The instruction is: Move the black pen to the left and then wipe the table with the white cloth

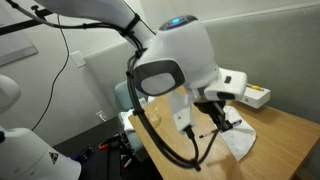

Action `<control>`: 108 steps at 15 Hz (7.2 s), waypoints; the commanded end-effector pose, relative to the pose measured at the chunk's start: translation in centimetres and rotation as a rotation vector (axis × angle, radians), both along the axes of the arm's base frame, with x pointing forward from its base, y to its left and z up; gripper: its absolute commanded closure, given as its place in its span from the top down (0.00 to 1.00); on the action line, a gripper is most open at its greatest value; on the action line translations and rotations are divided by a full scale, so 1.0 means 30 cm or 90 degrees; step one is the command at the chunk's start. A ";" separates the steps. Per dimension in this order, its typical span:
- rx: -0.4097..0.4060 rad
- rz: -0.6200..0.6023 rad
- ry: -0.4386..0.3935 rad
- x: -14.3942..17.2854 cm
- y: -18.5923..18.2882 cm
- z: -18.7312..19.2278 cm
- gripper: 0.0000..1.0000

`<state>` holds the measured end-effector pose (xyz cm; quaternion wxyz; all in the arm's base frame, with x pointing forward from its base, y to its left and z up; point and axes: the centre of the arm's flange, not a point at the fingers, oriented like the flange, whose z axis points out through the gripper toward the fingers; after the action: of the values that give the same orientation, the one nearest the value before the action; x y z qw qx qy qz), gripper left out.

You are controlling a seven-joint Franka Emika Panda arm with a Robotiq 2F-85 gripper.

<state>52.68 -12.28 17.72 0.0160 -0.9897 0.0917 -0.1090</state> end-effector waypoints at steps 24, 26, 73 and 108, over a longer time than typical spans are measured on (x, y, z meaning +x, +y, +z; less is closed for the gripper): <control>0.046 0.402 0.028 0.202 0.968 -0.192 0.37; 0.043 0.410 0.028 0.201 0.972 -0.201 0.50; 0.004 0.072 -0.060 0.278 0.037 -0.235 0.66; 0.091 0.128 0.141 0.060 0.151 -0.225 0.00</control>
<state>55.23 -11.03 10.23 0.0744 -0.9963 0.0403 -0.0117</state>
